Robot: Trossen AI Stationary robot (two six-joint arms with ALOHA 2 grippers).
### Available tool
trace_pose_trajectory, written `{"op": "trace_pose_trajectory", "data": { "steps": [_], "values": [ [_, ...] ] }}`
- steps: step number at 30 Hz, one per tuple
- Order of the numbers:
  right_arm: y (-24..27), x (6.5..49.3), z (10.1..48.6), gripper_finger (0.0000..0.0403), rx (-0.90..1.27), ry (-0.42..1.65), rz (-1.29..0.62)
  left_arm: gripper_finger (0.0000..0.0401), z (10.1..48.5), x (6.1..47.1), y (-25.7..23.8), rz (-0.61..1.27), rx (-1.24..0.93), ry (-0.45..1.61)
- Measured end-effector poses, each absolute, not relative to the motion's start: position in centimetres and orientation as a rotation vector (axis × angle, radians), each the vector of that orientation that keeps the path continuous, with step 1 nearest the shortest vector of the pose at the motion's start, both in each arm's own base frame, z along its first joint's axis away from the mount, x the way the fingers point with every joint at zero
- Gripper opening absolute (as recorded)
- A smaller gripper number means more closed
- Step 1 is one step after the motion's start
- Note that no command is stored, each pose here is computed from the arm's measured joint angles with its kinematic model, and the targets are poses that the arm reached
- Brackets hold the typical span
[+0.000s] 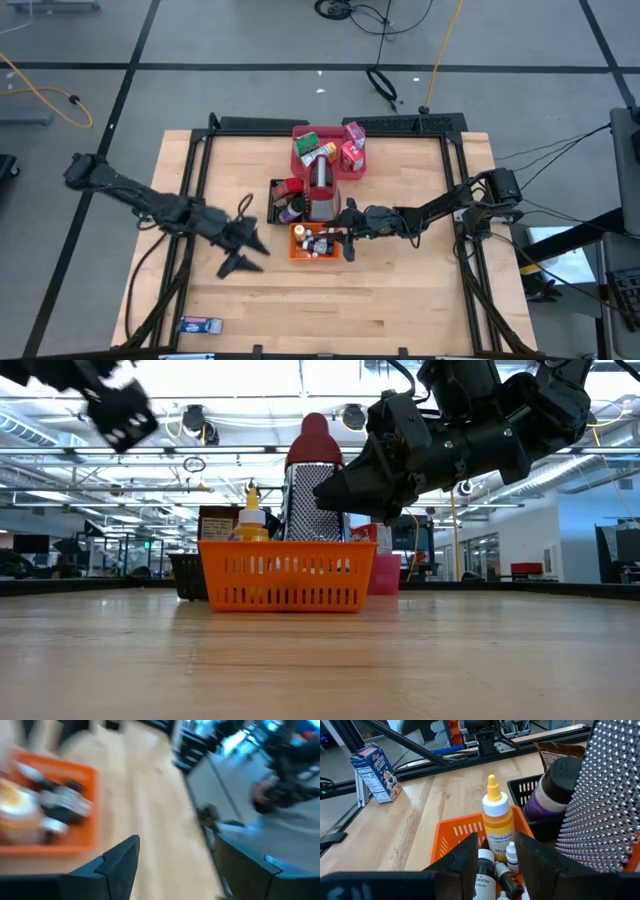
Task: Pick & Place Kitchen Items
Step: Put the blue cereal box into the pink bin
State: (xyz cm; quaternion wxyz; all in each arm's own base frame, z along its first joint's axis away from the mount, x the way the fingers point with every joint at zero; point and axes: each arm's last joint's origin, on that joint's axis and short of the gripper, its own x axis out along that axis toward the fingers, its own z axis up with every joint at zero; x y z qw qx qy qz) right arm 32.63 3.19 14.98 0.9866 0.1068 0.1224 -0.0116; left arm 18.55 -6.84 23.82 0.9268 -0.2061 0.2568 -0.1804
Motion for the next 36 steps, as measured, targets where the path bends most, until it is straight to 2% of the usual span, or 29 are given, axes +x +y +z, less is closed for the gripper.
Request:
{"op": "trace_pose_trajectory", "data": {
  "steps": [3,15,20,24,36],
  "values": [
    [3.2,32.6,15.0,0.0126,0.214,0.246,-0.024,0.0257,23.8,17.8,-8.6,-0.394,-0.477,0.558],
    [3.2,32.6,14.9,0.0124,0.214,0.249,-0.026,0.0257,23.7,14.6,-13.5,-0.270,-0.592,0.560],
    [3.2,32.6,14.9,0.0125,0.214,0.250,-0.026,0.0257,24.1,15.0,-15.8,-0.253,-0.604,0.606],
    [3.2,32.6,14.9,0.0124,0.214,0.249,-0.026,0.0257,24.6,15.8,-18.4,-0.251,-0.585,0.741],
    [3.2,32.6,15.0,0.0125,0.214,0.246,-0.026,0.0257,26.0,15.4,-23.4,-0.026,-0.618,1.254]
  ]
}}
